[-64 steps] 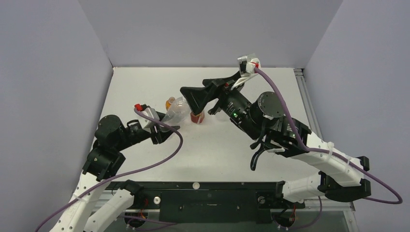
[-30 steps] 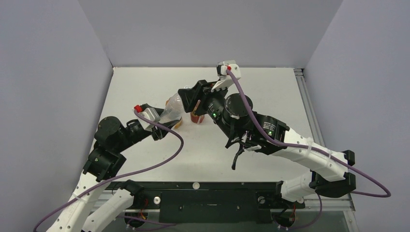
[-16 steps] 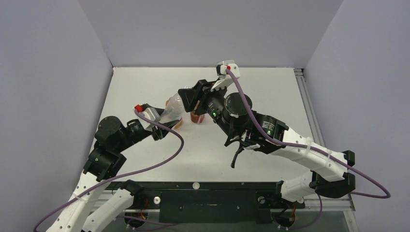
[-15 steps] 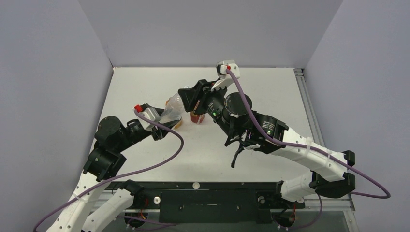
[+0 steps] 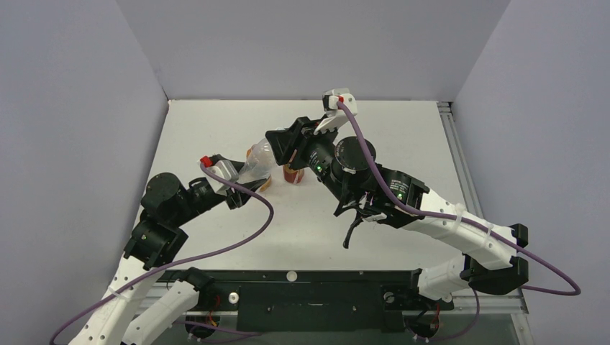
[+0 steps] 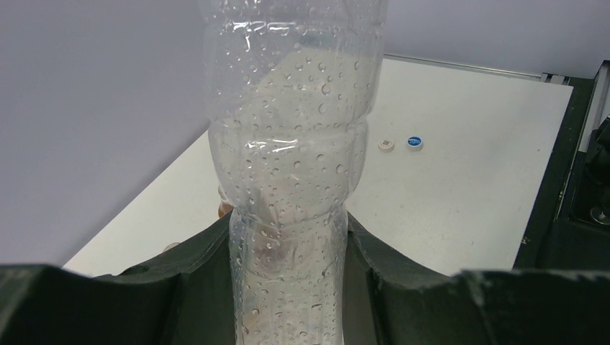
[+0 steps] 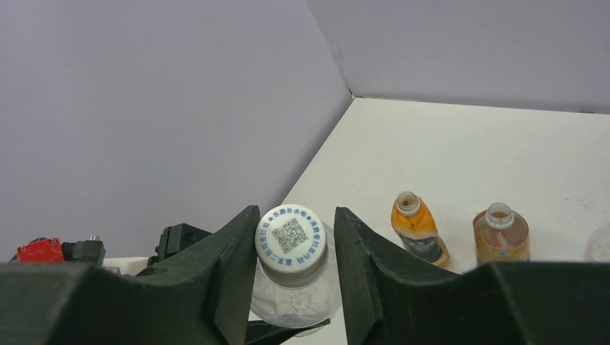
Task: Unscrew the bottle caps
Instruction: Unscrew the bottle cap from the plastic bottle.
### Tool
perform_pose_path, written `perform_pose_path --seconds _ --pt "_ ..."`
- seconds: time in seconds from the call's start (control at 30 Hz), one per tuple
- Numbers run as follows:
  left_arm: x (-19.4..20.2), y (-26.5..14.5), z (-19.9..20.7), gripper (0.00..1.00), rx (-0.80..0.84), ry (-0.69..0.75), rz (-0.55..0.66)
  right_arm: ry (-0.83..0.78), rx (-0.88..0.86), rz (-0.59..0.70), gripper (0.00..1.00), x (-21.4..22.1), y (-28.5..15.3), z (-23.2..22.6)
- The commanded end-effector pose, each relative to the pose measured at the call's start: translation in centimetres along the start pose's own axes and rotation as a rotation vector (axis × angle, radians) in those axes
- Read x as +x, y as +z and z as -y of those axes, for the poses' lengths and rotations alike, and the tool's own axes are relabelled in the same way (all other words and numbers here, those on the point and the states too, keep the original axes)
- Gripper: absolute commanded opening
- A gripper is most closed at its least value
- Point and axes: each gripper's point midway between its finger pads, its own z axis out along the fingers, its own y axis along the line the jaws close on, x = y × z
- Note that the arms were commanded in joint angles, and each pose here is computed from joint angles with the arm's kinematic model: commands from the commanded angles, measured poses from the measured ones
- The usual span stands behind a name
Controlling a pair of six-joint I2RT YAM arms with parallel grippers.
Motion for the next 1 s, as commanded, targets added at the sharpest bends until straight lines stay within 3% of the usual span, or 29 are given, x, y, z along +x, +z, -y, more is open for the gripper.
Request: perform_pose_path --seconds 0.0,0.13,0.4,0.97 --pt "-1.0 -0.1 0.3 0.00 0.014 0.010 0.039 0.046 -0.021 0.078 0.37 -3.5 -1.2 -0.1" --pt "-0.8 0.0 0.4 0.00 0.018 0.008 0.035 0.045 -0.029 0.075 0.37 -3.4 -1.2 -0.2" --pt "-0.9 0.0 0.4 0.00 0.021 0.008 0.036 0.065 -0.041 0.091 0.50 -4.0 -1.4 -0.1" --pt "-1.0 0.2 0.3 0.00 0.018 0.010 0.038 0.064 -0.049 0.058 0.52 -2.8 -0.9 -0.2"
